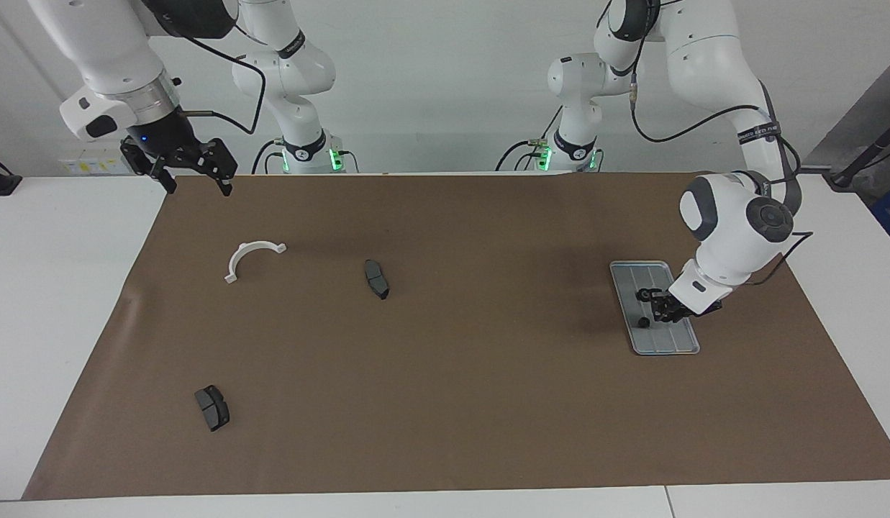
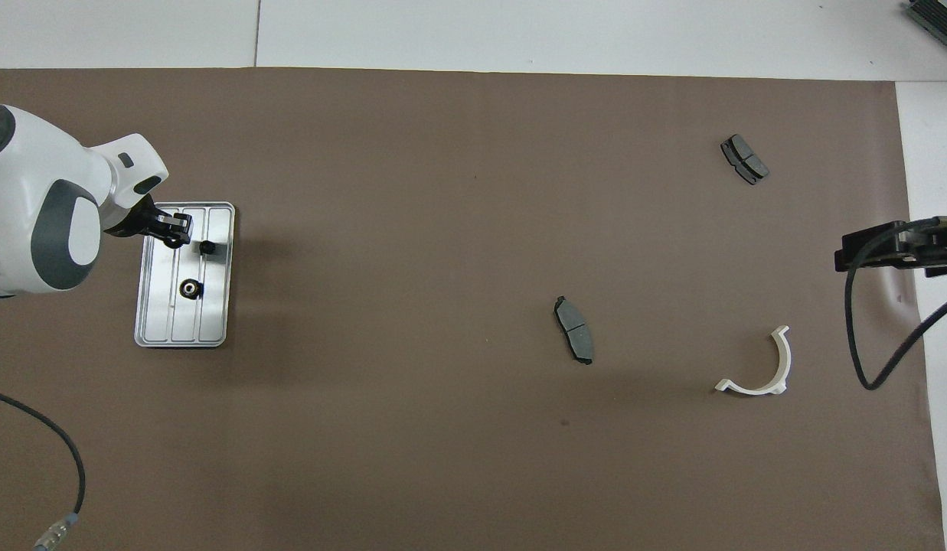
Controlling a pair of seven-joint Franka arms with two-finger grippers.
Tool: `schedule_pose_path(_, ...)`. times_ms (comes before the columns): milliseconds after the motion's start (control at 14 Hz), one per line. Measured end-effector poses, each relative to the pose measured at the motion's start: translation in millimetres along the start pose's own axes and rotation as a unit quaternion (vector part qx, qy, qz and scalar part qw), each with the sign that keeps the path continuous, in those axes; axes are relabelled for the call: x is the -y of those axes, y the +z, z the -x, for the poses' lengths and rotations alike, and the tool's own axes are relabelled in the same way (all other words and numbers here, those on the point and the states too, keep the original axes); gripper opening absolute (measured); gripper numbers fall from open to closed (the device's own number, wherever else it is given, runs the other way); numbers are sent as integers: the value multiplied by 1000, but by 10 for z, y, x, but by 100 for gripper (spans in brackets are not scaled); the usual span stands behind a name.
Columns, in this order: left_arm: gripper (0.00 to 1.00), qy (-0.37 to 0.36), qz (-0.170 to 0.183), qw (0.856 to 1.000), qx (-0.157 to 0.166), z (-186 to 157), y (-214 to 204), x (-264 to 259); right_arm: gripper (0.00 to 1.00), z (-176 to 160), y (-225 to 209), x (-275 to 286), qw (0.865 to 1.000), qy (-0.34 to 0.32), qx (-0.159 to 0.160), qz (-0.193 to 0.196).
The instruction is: Pick bearing gear from pile to tray
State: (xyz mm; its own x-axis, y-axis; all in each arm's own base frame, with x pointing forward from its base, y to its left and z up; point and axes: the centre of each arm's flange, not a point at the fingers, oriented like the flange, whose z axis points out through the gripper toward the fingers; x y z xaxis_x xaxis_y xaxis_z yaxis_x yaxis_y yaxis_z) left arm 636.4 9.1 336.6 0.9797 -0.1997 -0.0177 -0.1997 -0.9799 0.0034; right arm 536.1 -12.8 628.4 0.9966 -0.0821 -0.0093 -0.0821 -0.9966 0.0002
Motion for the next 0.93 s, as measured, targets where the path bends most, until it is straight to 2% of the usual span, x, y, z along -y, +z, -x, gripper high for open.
schedule_pose_path(143,53,2,-1,1000,-6,55,67,-34,100,-1,1,-12,1000,1,0,0)
schedule_pose_path(429,99,3,-4,1000,-20,48,-67,-47,100,-1,4,-28,1000,3,1,0)
schedule_pose_path(643,100,4,-5,1000,-21,65,-471,-68,100,-2,4,-32,1000,3,1,0)
schedule_pose_path(929,100,7,-3,1000,-1,193,-1470,-140,100,-1,5,-20,1000,2,1,0)
